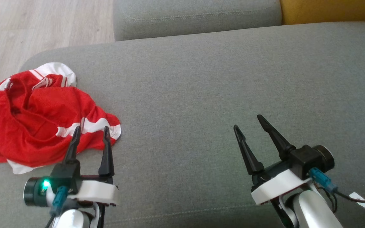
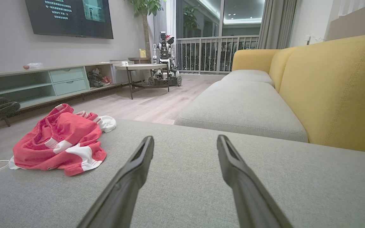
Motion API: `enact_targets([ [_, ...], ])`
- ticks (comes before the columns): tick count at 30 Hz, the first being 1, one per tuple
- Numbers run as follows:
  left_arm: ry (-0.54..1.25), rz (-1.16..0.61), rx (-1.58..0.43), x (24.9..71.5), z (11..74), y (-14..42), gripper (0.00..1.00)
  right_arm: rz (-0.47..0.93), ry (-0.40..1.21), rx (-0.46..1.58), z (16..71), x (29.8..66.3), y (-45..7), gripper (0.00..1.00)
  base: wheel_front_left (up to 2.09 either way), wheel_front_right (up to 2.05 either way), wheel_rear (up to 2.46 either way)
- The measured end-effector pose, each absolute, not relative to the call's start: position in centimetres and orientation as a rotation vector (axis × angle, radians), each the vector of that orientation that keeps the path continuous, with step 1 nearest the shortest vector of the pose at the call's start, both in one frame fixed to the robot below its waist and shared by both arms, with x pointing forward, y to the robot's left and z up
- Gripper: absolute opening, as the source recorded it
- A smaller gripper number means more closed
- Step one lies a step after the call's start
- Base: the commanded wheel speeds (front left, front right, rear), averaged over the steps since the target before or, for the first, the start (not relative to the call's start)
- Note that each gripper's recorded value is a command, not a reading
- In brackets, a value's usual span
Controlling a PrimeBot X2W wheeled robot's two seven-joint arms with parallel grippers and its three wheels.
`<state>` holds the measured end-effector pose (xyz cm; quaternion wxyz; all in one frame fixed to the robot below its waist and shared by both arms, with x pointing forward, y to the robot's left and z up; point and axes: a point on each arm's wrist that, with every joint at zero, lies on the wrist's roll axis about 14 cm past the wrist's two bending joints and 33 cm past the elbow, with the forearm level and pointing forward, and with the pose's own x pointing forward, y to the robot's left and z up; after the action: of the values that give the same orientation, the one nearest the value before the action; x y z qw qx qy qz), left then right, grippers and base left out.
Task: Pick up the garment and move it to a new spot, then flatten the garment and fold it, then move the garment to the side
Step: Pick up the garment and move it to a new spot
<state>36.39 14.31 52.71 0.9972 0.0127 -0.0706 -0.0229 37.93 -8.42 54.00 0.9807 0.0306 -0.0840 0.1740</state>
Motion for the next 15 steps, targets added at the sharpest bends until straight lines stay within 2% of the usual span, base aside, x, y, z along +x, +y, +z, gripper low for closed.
enact_targets([
  [8,-0.123,0.011,0.013,36.1,52.2,15.8,1.0,0.361,-0.169,0.063,54.0,38.2,-8.0,1.0,0.0,0.0,0.0],
  [15,-0.114,0.088,-0.001,35.0,51.9,18.2,1.0,0.427,-0.164,0.059,53.8,38.6,-5.8,1.0,0.0,0.0,0.0],
])
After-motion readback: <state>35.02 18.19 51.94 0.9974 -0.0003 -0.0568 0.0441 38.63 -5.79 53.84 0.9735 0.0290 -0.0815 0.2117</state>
